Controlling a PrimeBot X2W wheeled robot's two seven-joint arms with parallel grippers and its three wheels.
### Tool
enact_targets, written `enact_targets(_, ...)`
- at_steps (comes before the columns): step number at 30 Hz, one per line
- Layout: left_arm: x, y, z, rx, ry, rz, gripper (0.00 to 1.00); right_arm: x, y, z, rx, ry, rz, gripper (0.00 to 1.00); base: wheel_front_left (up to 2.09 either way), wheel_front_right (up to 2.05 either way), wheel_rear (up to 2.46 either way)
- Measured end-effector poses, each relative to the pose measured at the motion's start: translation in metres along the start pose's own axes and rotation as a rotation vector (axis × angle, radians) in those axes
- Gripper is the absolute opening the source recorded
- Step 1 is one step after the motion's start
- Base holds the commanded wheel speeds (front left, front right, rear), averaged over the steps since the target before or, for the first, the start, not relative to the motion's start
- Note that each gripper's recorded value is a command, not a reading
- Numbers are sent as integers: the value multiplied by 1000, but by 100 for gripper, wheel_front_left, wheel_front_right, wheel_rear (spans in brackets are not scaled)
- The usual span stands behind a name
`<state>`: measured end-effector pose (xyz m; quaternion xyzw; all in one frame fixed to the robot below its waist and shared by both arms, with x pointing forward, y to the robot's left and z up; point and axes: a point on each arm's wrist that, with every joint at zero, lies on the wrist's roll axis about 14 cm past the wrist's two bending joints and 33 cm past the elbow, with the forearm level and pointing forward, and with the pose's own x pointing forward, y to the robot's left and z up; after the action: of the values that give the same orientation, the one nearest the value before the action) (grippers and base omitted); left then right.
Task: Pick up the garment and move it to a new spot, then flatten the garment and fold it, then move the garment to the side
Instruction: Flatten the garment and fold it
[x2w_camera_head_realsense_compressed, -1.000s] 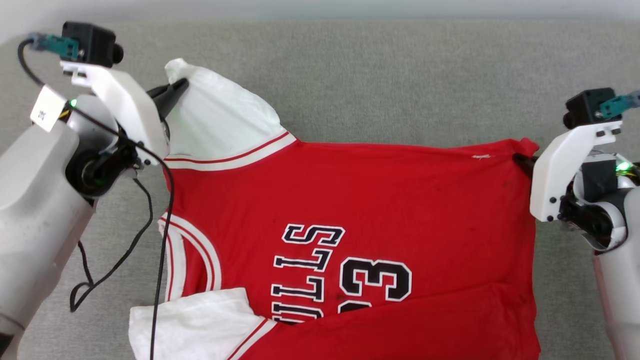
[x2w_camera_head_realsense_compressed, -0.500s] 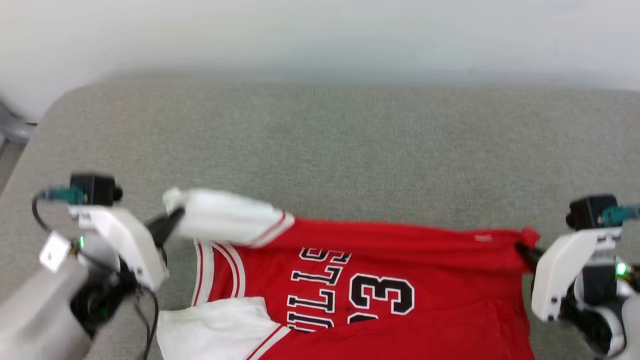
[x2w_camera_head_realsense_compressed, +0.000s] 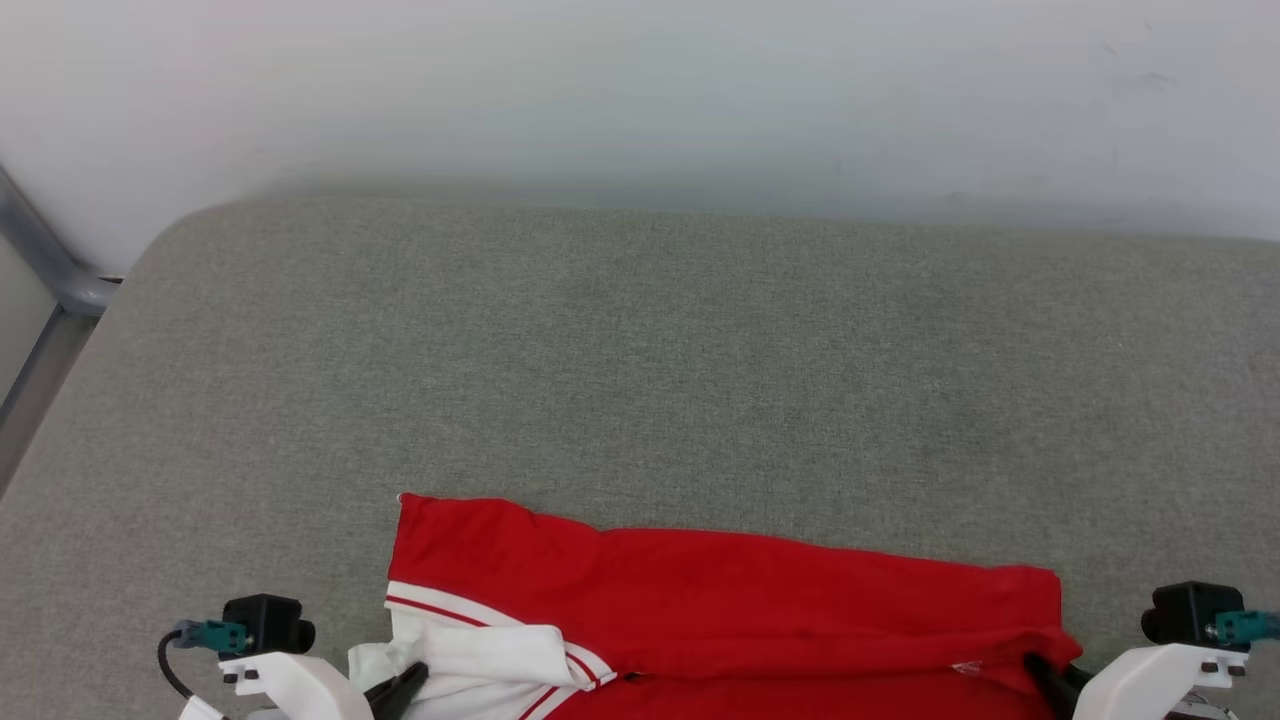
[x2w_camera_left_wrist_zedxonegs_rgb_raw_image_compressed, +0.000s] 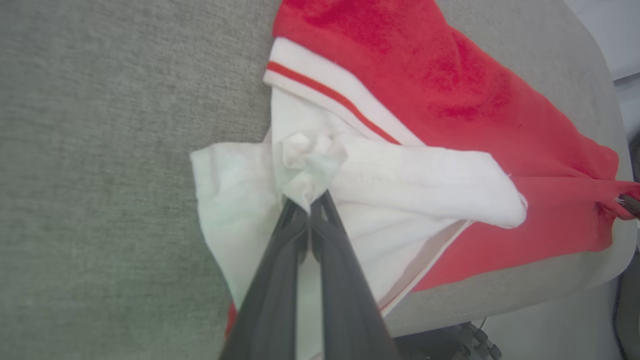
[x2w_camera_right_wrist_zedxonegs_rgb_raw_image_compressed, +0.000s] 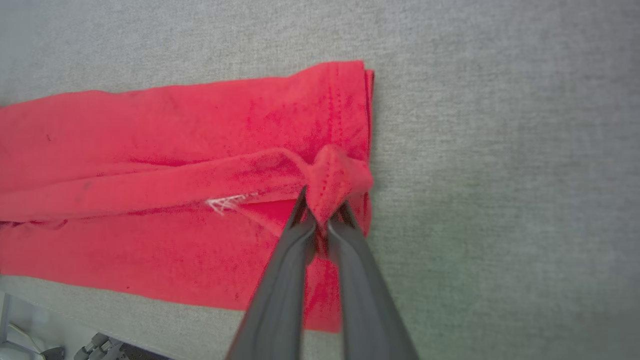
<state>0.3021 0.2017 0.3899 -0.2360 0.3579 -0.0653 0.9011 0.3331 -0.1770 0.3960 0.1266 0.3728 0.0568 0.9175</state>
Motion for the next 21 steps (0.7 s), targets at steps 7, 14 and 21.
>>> enact_targets(7, 0, -18, 25, 53, -169, -42, 100, -9, 8, 21, 33, -182, 17, 100, 0, 0, 0)
enact_targets(14, -14, -44, 83, 198, -444, -63, 100, -28, -10, 42, 21, -261, -32, 100, 0, 0, 0)
enact_targets(21, -40, -76, 139, 319, -702, -64, 100, -29, -19, 38, -23, -114, -57, 100, 0, 0, 0)
